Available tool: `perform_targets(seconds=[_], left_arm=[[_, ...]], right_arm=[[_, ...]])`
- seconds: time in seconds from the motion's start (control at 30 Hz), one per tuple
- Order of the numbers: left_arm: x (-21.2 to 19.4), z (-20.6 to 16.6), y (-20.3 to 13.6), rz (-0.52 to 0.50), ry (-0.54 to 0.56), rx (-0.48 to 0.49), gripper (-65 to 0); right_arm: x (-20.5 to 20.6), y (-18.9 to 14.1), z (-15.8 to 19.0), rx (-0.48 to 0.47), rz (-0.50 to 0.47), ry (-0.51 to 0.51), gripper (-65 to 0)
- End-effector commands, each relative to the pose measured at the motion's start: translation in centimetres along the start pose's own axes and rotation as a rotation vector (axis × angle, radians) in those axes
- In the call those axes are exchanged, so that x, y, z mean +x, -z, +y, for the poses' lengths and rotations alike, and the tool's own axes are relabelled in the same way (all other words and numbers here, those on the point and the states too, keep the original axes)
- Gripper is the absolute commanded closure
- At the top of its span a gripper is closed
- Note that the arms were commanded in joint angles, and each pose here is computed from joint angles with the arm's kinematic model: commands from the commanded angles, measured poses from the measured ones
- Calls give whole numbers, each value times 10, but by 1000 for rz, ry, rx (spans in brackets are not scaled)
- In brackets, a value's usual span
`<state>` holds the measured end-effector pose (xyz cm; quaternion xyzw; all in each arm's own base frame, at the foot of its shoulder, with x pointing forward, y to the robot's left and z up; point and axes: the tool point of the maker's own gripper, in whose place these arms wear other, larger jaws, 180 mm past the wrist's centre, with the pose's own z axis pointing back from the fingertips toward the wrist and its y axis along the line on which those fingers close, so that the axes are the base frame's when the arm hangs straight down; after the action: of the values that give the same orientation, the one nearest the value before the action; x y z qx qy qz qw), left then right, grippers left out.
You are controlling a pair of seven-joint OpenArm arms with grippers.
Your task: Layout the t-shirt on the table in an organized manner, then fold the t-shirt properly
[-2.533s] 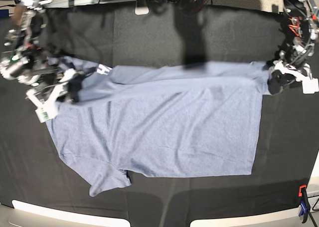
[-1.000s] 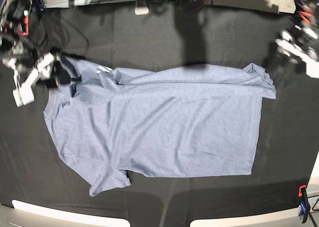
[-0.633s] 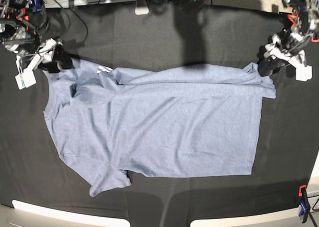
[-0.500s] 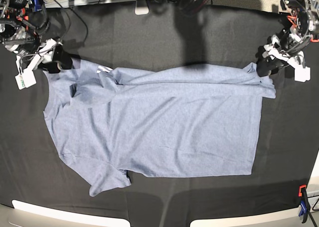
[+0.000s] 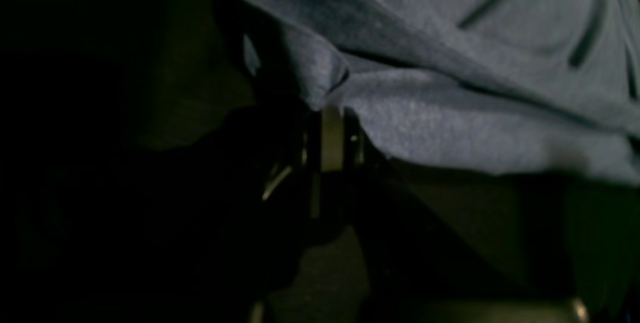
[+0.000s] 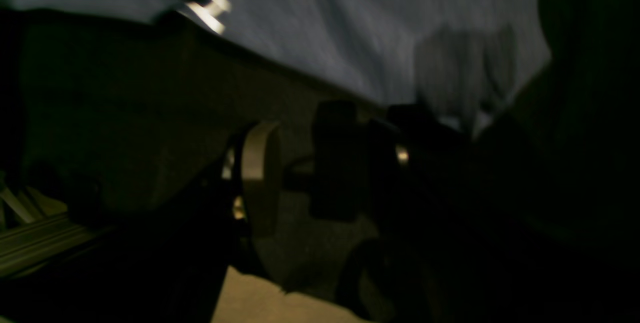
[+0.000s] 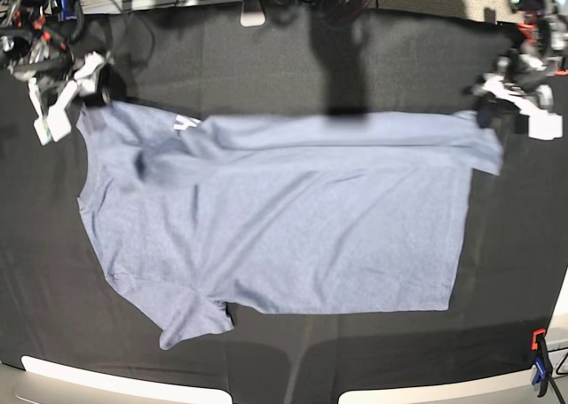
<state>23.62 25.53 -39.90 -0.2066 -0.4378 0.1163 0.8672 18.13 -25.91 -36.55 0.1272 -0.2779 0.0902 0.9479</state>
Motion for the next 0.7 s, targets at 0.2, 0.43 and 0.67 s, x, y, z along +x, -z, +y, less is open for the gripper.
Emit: perform_targets(seconds=[0.2,0.43,0.67], left_arm=[[18,-4,-5,-69,0,-28,0],[18,-3,-5,-69,0,-28,0],[18,-3,-6,-69,-1,-28,0]], right_arm=[[-12,12,8,-44,-6,94,-274],[-18,23,6,-156,-82,239,-274],[-16,8,-17,-242,-169,316,-274]])
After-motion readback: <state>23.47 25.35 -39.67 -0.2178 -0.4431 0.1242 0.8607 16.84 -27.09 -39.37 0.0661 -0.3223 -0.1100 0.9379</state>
